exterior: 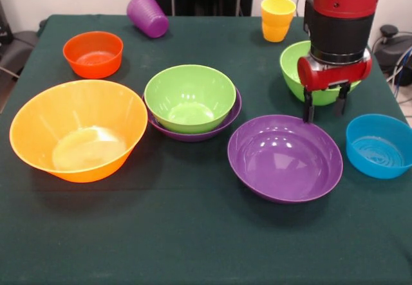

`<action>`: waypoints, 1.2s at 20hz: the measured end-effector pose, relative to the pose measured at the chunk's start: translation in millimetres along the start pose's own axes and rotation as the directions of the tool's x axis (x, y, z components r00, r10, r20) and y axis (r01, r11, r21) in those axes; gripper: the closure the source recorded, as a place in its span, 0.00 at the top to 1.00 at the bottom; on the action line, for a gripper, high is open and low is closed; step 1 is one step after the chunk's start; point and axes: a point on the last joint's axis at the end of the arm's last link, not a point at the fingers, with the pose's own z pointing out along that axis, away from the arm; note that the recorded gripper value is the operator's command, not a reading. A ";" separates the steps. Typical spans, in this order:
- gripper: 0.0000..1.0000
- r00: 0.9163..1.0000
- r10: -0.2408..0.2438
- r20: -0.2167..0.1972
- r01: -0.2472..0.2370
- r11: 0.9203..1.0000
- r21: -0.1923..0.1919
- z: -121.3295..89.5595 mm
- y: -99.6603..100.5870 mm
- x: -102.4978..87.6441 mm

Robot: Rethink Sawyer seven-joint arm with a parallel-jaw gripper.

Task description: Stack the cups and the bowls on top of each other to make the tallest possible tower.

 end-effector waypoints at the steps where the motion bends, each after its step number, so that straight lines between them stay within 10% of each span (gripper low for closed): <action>1: 1.00 1.000 0.003 0.003 -0.003 1.000 0.001 0.9 -0.4 0.3; 24: 1.00 1.000 0.027 -0.008 -0.027 1.000 -0.008 28.1 -5.5 16.5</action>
